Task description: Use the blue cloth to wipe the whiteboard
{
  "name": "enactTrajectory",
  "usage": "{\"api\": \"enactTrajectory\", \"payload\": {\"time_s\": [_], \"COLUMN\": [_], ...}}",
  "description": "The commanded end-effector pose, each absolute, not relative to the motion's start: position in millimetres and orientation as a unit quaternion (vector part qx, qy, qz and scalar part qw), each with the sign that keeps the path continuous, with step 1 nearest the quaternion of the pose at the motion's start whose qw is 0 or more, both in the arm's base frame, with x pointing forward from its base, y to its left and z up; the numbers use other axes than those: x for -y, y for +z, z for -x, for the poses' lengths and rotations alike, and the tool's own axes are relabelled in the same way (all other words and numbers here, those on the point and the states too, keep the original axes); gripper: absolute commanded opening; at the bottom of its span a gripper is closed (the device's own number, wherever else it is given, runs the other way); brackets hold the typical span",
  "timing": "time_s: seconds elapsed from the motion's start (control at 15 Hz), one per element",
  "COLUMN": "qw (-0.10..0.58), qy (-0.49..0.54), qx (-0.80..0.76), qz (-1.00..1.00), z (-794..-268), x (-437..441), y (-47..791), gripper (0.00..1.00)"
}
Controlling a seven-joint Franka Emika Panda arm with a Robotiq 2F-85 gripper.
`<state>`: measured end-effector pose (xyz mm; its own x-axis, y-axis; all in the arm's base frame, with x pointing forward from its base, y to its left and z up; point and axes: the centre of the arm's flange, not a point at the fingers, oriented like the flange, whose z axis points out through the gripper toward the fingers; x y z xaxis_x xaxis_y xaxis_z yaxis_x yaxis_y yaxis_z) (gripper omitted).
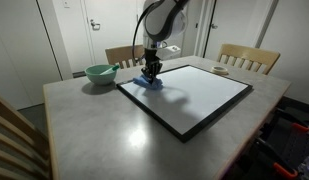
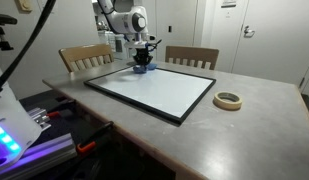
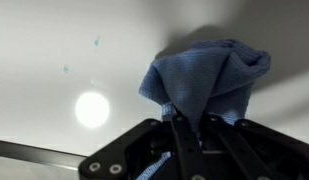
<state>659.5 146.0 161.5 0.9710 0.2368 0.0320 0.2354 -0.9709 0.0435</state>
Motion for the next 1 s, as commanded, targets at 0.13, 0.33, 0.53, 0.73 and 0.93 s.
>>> {"api": "enactTrajectory", "payload": {"time_s": [0.13,0.33,0.53,0.73,0.93], "qw": [0.01,0.001,-0.007,-0.014,-0.022], "qy": [0.017,0.033,0.043,0.039,0.022], "qx": [-0.123,-0.121,-0.121,-0.126,-0.125], "qz": [-0.992,-0.992,-0.992,-0.991,-0.992], "z": [-614.1,-602.2,-589.3,-573.9,-558.8], "x": [-131.4,-130.5,-131.3,-133.2,-135.5], "y": [134.8,127.3,123.5,124.3,120.6], "gripper": [0.03,0.03,0.03,0.03,0.03]}}
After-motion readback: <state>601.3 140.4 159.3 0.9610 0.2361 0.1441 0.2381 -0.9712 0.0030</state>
